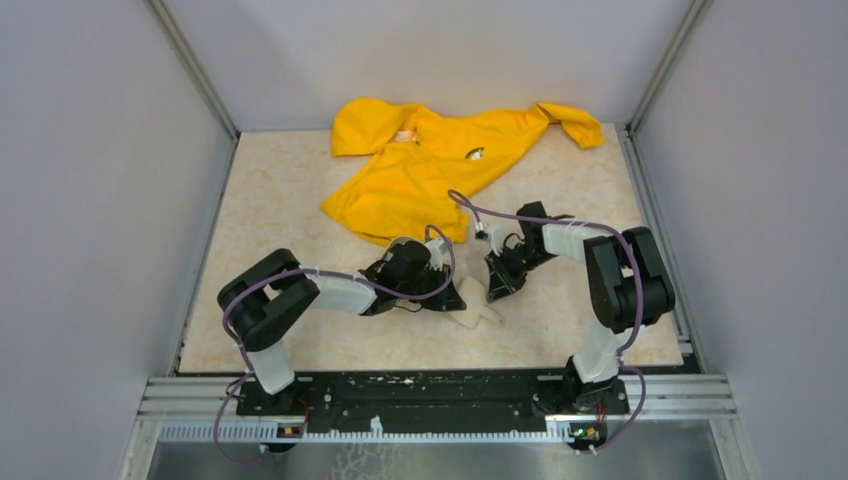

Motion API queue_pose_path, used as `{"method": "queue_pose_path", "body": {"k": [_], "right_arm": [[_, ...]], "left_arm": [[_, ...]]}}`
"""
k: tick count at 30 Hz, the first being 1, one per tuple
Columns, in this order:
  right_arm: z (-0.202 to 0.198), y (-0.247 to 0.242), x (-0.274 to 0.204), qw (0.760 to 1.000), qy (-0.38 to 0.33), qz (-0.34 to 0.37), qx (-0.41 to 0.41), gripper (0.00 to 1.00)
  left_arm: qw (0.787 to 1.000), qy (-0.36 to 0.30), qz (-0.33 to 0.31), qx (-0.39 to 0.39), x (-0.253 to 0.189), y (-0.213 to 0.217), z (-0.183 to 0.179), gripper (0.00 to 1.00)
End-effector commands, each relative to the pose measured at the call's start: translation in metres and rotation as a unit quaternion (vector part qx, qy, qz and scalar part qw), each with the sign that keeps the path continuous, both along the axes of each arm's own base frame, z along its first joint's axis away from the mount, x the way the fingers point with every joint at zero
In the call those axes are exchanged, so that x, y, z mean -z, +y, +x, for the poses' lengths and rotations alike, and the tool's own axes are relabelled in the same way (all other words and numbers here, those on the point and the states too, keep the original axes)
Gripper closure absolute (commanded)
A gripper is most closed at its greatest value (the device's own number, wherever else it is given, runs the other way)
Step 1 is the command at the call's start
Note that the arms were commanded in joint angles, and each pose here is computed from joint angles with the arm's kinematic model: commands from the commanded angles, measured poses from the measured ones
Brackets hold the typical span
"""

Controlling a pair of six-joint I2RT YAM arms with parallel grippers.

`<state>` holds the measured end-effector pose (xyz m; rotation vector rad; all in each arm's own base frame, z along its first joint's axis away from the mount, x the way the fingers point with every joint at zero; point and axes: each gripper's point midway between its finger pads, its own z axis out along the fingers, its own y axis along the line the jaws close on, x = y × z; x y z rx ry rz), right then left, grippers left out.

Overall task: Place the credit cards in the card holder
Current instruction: Close the card holder at the center of the board.

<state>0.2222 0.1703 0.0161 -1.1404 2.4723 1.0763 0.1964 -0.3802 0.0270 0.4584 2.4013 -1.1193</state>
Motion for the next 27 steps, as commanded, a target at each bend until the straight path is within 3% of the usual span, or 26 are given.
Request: {"method": "queue_pose_path", "body": {"k": [1,3,7,12,17,21,27], "right_arm": [[0.015,0.002,-0.007,0.998,-0.051,-0.001,-0.020,0.87],[0.014,0.006,-0.023,0.998,-0.053,0.028,-0.022,0.86],[0.024,0.003,-0.066,0.991,-0.087,0.101,-0.008,0.85],[0.037,-0.015,-0.115,0.976,-0.159,0.149,0.026,0.82],[0.048,-0.037,-0.143,0.959,-0.221,0.169,0.064,0.79],[0.050,-0.048,-0.148,0.952,-0.235,0.176,0.085,0.77],[0.051,-0.051,-0.142,0.955,-0.221,0.174,0.091,0.77]], "left_arm": [[0.999,0.031,0.012,0.026,0.019,-0.004,-0.014,0.93],[1.000,0.003,0.021,0.019,0.011,-0.002,-0.005,1.00],[0.993,-0.116,0.018,0.014,-0.031,0.006,0.013,1.00],[0.946,-0.321,0.048,0.020,-0.094,0.013,0.026,1.00],[0.862,-0.483,0.110,0.105,-0.110,0.005,0.017,1.00],[0.759,-0.610,0.178,0.139,-0.110,0.000,0.010,1.00],[0.632,-0.704,0.307,0.105,-0.101,0.003,0.022,1.00]]}}
